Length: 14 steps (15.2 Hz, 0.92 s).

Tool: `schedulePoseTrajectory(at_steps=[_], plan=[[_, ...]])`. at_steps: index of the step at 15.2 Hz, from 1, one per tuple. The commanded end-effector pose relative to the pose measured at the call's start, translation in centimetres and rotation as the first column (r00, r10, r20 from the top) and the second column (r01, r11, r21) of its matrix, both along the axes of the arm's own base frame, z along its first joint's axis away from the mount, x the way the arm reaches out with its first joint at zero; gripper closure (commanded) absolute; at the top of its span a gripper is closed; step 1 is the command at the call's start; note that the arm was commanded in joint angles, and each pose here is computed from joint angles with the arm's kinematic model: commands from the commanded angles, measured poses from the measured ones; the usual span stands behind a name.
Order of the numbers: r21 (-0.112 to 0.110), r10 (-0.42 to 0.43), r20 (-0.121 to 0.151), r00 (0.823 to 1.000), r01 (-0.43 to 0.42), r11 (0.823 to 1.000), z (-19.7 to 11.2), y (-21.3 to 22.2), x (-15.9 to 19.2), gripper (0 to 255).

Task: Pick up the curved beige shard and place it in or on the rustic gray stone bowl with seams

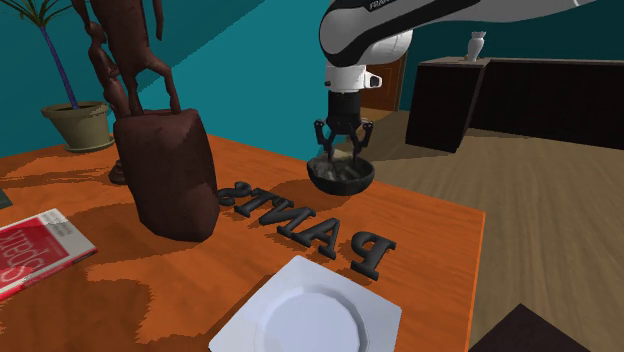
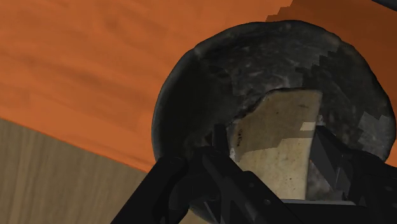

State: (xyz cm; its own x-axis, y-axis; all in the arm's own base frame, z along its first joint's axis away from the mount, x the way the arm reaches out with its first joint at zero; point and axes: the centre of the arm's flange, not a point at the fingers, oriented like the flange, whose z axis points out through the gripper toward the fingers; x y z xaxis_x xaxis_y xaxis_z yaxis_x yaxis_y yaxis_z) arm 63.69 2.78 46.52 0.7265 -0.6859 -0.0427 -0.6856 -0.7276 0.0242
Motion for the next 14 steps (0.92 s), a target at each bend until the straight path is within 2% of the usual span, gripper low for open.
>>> schedulePoseTrajectory(at_steps=[1, 10, 11, 14], plan=[[0.000, 0.000, 0.001, 1.000, 0.000, 1.000, -1.00, -0.03, -0.02, 255], [0.000, 0.000, 0.001, 1.000, 0.000, 1.000, -1.70, -0.03, -0.02, 255], [0.000, 0.000, 0.001, 1.000, 0.000, 1.000, -1.70, -0.03, -0.02, 0], [0.000, 0.000, 0.001, 1.000, 0.000, 1.000, -1.70, -0.03, -0.02, 0]])
